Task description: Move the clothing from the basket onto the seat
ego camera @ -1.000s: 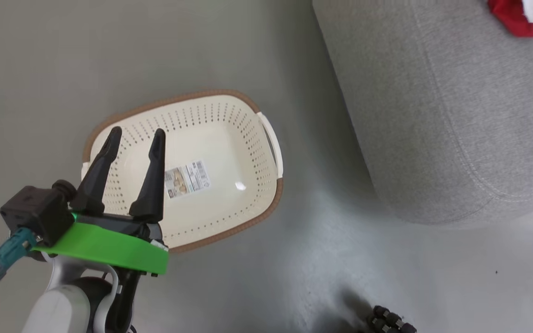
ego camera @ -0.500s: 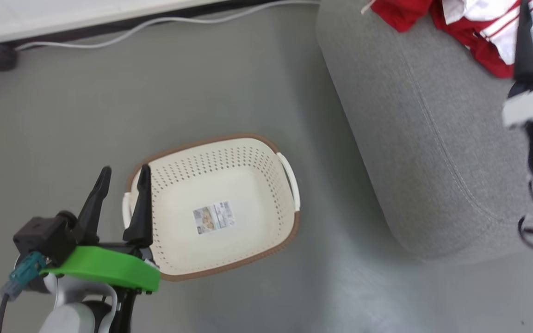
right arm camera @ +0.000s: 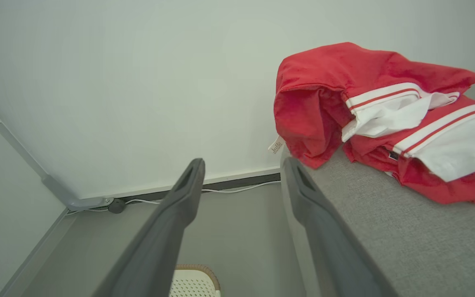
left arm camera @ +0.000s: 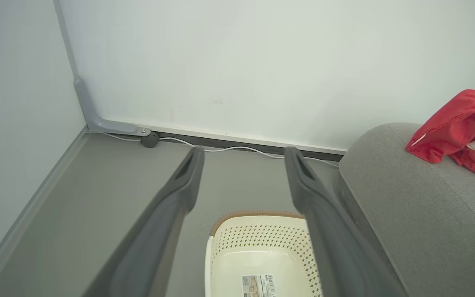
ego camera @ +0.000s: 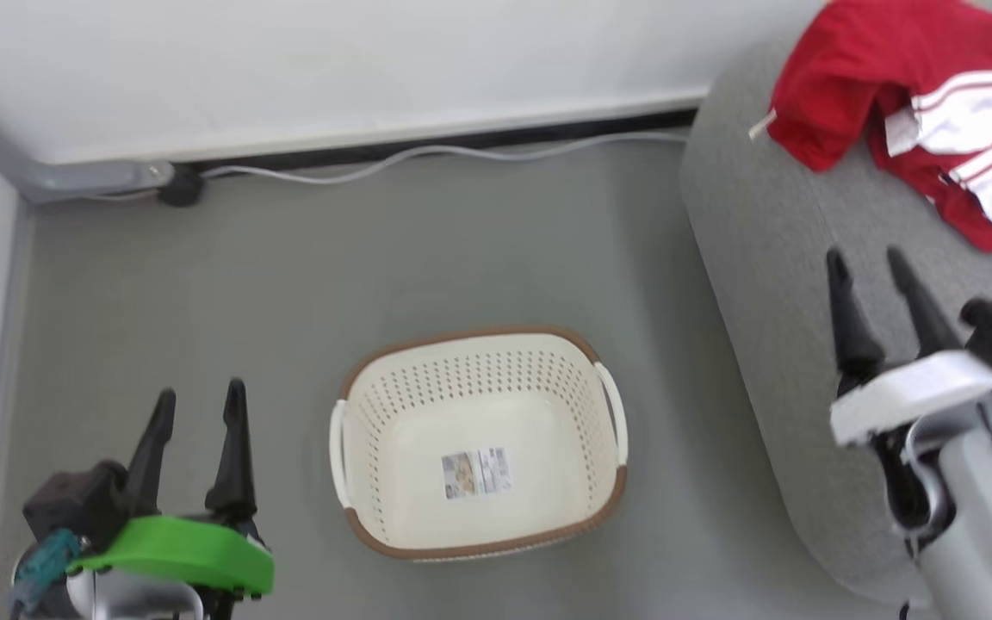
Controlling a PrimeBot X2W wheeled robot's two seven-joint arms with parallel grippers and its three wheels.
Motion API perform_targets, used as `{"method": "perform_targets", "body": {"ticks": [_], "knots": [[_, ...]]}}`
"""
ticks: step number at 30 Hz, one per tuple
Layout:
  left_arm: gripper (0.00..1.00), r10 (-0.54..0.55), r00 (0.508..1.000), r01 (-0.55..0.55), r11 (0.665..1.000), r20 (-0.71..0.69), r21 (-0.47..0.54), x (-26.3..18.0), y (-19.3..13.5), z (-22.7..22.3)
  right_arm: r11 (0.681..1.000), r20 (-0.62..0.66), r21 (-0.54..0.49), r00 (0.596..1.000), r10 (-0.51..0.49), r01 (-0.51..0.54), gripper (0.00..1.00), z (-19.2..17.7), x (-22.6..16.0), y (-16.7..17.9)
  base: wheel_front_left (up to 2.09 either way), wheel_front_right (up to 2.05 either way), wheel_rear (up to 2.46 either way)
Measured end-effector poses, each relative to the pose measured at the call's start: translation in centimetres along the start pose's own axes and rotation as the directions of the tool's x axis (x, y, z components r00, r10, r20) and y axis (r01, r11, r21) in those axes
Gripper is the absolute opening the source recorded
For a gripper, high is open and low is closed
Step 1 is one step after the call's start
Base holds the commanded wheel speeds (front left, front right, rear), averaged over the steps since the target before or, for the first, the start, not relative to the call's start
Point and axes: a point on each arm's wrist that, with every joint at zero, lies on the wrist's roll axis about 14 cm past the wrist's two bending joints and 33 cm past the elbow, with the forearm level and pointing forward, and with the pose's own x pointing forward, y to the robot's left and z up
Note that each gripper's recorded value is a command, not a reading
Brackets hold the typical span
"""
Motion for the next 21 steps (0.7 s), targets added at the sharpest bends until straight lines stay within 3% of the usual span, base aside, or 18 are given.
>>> {"method": "perform_targets", "body": {"ticks": [10, 21], "knots": [[1.00, 0.113, 0.992, -0.114, 0.993, 0.047, 0.021, -5.3, 3.2, 1.1, 0.993, -0.031, -0.003, 0.993, 0.116, -0.116, 1.00, -1.7, -3.7, 5.7, 0.00, 0.00, 0.00], [1.00, 0.141, 0.982, -0.146, 0.989, 0.123, 0.033, -7.6, 4.2, 3.1, 0.992, 0.034, -0.025, 0.992, 0.122, -0.121, 1.00, 0.2, -5.2, 6.8, 0.00, 0.00, 0.00]]}}
